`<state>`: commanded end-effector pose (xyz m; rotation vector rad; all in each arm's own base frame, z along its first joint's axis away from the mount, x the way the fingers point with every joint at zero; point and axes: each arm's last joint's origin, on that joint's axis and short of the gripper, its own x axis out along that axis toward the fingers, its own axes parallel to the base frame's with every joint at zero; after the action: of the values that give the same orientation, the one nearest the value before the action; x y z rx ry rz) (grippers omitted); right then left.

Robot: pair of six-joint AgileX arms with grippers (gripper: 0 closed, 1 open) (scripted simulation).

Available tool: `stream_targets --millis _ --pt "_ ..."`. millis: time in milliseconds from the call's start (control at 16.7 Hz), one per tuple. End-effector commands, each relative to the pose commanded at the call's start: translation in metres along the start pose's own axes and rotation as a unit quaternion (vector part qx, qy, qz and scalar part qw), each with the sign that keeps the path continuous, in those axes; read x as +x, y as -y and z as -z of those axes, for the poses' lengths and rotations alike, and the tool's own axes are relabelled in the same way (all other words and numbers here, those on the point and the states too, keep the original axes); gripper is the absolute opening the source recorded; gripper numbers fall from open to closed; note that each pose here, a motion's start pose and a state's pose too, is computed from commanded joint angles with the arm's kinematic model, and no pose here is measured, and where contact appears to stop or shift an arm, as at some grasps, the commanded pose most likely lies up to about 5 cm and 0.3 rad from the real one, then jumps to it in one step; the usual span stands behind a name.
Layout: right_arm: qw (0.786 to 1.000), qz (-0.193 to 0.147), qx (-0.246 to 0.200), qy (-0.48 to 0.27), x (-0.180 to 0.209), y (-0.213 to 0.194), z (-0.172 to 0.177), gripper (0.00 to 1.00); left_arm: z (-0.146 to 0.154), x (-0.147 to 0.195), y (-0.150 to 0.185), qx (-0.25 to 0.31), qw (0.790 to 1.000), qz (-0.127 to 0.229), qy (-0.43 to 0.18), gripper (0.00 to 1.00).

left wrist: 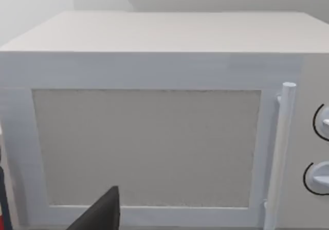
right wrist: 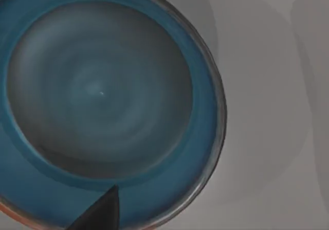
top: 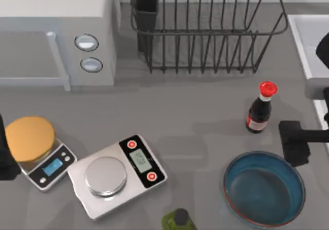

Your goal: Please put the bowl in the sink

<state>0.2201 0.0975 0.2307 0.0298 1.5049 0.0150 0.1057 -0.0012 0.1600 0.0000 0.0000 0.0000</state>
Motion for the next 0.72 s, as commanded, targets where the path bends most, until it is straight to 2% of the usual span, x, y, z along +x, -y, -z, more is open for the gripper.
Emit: stream_targets --millis 180,480,720 --pt "0.999 0.014 0.000 -0.032 0.002 -0.009 -0.007 1.00 0.000 0.000 0.000 0.000 1.000 0.000 0.000 1.00" --pt "0.999 0.014 0.002 -0.032 0.003 -0.008 -0.007 1.00 0.000 0.000 0.000 0.000 1.000 0.000 0.000 1.00" --pt "0.999 0.015 0.000 -0.034 0.032 -0.009 -0.008 1.00 0.000 0.000 0.000 0.000 1.000 0.000 0.000 1.00"
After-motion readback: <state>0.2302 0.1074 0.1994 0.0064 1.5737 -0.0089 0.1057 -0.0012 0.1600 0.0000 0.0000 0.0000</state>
